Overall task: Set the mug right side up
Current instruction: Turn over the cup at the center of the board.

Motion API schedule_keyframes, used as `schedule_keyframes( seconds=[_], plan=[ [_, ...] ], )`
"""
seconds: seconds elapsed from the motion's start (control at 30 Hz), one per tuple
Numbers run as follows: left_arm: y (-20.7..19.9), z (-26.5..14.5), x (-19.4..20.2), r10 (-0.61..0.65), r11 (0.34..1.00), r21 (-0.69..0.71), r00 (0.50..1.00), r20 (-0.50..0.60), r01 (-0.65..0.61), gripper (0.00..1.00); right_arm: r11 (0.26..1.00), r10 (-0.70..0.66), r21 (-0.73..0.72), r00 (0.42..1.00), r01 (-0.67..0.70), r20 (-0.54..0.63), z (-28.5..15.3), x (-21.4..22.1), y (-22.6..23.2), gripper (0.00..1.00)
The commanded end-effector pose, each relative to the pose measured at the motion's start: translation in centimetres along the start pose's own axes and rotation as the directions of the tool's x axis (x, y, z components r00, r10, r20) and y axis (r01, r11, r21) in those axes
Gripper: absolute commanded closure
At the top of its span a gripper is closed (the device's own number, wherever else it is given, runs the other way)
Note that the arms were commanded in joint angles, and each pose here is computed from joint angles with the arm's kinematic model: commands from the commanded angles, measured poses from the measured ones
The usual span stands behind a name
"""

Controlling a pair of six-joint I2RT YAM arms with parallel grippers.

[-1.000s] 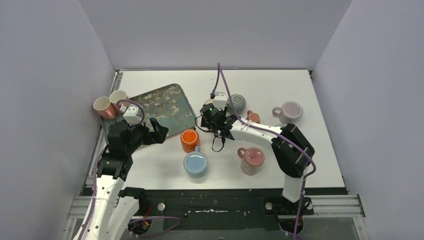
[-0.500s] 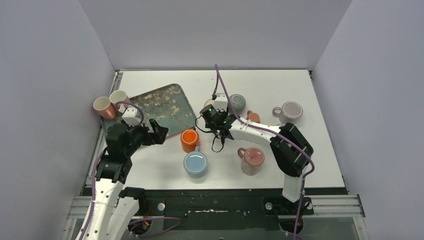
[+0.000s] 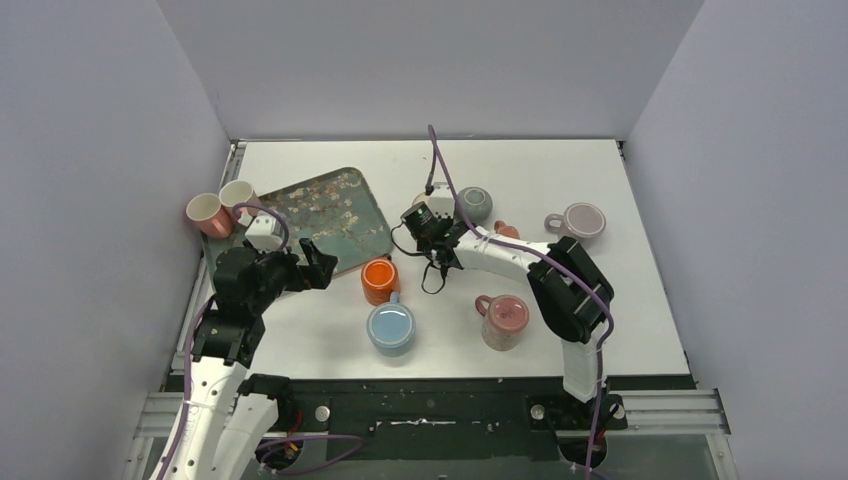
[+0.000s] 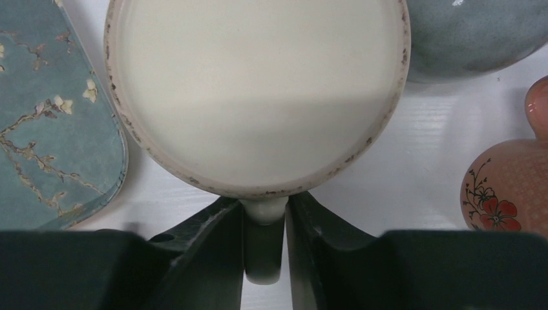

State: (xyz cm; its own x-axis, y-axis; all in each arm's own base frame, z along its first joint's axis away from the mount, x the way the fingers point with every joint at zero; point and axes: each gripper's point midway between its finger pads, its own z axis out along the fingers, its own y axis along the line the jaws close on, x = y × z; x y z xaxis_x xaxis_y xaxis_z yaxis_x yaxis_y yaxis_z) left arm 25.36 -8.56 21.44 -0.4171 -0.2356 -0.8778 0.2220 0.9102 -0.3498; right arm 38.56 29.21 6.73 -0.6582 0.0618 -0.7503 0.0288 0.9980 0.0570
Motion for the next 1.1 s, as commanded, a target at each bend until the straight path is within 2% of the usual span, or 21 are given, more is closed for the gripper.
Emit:
schedule_keyframes(
  seconds=[0.0, 0.13, 0.27, 0.43, 0.63, 0.93, 1.07],
  plan=[
    [-0.4, -0.1, -1.0, 0.031, 0.999, 0.015, 0.999, 0.034, -0.031, 0.03, 1.000, 0.019, -0.019, 0.997, -0.017, 0.080, -0.4, -3.0, 0.6, 0.78],
    [-0.4, -0.1, -1.0, 0.031, 0.999, 0.017, 0.999, 0.034, -0.032, 0.03, 0.998, 0.005, -0.055, 0.996, 0.000, 0.084, -0.6, -3.1, 1.3, 0.91],
    [0.0, -0.2, -1.1, 0.036, 0.999, -0.010, 0.999, 0.036, -0.035, 0.03, 0.995, 0.009, -0.103, 0.995, 0.001, 0.098, -1.4, -3.3, 2.0, 1.00],
    [0.5, -0.3, -1.2, 0.037, 0.999, -0.038, 0.999, 0.037, -0.036, 0.03, 0.986, 0.035, -0.168, 0.988, -0.009, 0.153, -3.1, -4.8, 2.2, 1.00],
    [2.6, -0.8, -1.8, 0.022, 0.985, -0.171, 0.998, 0.051, -0.013, 0.03, 0.967, 0.098, -0.252, 0.968, -0.038, 0.231, -6.0, -6.9, 2.2, 1.00],
    [2.7, -0.3, -1.8, 0.005, 0.984, -0.178, 0.999, 0.040, 0.002, 0.03, 0.908, 0.193, -0.414, 0.945, -0.070, 0.264, -10.0, -8.4, 2.6, 1.00],
    [1.5, -0.4, -2.3, -0.032, 0.992, -0.122, 0.997, 0.066, 0.040, 0.04, 0.866, 0.254, -0.491, 0.929, -0.094, 0.270, -12.5, -9.2, 2.6, 1.00]
  ],
)
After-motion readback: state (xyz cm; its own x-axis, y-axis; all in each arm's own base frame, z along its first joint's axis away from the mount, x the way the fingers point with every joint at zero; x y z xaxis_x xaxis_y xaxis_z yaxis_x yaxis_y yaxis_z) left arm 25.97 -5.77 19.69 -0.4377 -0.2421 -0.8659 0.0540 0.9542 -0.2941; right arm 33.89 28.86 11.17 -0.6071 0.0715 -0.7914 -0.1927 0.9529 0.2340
